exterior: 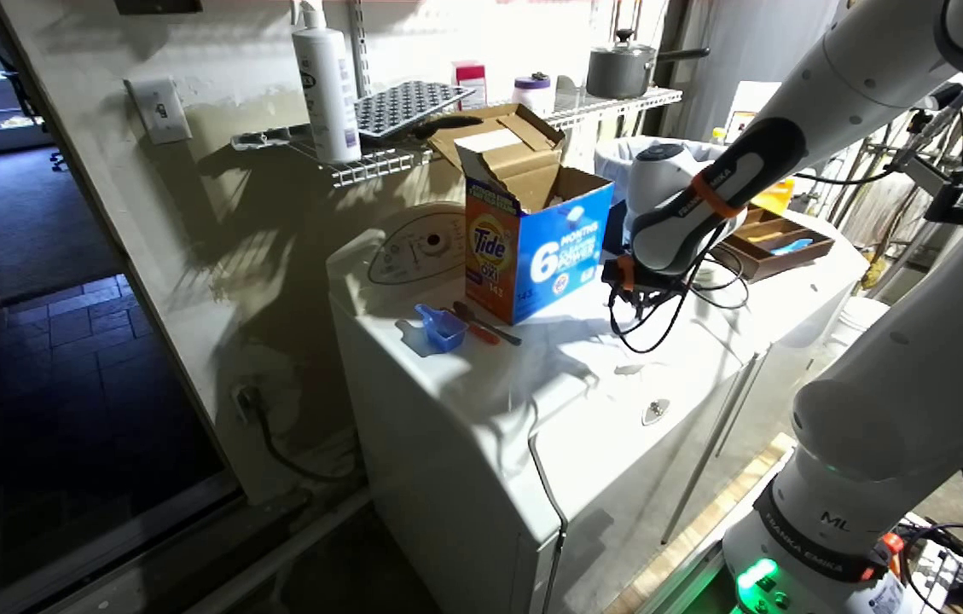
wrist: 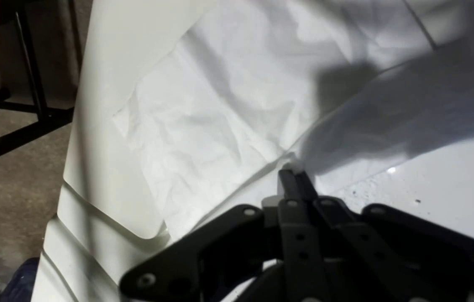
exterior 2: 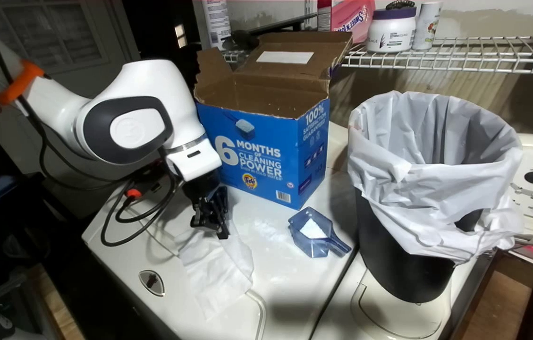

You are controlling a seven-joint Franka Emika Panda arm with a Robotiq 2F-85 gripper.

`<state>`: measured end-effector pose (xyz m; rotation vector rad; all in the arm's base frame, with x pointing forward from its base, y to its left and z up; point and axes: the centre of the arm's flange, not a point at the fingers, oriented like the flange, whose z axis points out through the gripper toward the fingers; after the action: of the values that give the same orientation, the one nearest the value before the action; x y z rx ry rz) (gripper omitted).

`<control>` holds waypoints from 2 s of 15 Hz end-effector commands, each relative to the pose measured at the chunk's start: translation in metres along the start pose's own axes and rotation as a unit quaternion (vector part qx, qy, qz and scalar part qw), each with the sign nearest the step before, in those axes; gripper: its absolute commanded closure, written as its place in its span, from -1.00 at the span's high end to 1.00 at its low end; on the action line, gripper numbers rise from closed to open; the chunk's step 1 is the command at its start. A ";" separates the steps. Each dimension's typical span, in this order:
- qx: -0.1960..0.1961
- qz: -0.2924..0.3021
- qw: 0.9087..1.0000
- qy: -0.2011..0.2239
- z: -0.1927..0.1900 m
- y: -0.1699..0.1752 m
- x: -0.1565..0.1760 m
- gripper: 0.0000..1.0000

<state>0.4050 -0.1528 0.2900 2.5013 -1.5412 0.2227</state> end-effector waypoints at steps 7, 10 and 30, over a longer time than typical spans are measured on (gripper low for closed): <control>0.029 0.007 0.998 0.052 -0.011 -0.030 0.035 -1.00; 0.036 0.012 0.996 0.080 -0.006 -0.039 0.042 -1.00; 0.116 0.049 0.980 0.156 -0.015 -0.064 0.048 0.06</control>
<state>0.4845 -0.1721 0.3077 2.4149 -1.5825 0.7350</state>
